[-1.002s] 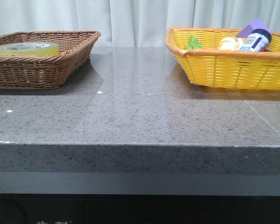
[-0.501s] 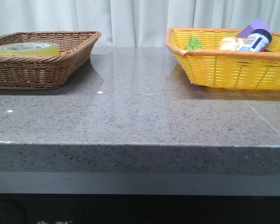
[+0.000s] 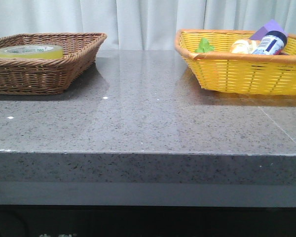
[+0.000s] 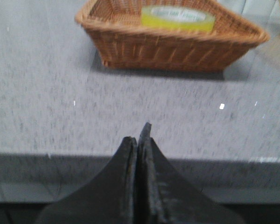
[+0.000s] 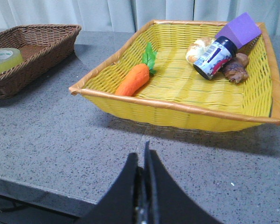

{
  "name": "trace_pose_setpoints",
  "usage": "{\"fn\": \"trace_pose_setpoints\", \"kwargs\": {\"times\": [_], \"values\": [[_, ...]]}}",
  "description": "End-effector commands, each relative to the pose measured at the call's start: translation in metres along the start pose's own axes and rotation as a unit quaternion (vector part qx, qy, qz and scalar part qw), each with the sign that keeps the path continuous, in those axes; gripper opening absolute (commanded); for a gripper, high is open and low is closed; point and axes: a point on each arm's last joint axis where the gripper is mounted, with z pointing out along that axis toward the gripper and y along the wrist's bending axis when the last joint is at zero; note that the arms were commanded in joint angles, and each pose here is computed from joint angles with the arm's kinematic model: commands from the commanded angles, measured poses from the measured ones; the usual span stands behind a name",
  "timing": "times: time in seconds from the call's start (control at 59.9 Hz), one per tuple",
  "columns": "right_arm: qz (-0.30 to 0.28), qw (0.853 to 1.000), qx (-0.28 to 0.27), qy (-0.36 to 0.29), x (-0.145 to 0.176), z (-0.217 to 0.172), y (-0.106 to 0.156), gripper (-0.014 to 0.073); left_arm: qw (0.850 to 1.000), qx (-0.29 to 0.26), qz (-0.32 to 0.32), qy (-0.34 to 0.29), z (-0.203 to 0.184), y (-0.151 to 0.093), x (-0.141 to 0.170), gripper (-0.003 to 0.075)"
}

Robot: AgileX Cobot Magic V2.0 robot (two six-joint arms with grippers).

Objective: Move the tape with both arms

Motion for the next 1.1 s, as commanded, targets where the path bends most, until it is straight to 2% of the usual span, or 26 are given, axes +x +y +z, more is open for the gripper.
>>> {"fn": "trace_pose_setpoints", "kwargs": {"times": [0.0, 0.083, 0.367, 1.085], "values": [[-0.004, 0.999, 0.004, -0.047, -0.0143, -0.0019, 0.0003, -0.0088, 0.998, -0.002, -0.012, -0.054, 0.0007, 0.0010, -0.0020, -0.0020], [-0.004, 0.999, 0.004, -0.047, -0.0143, -0.0019, 0.0003, -0.0088, 0.999, -0.002, -0.012, -0.041, 0.0019, 0.0012, 0.0026, -0.0020], [-0.004, 0.999, 0.004, -0.047, -0.0143, -0.0019, 0.0003, -0.0088, 0.996, -0.004, -0.012, -0.092, 0.0007, 0.0017, -0.0065, -0.0020], [-0.004, 0.999, 0.004, -0.047, -0.0143, -0.0019, 0.0003, -0.0088, 0.996, -0.004, -0.012, -0.090, 0.0007, 0.0017, -0.0061, -0.0020]]}}
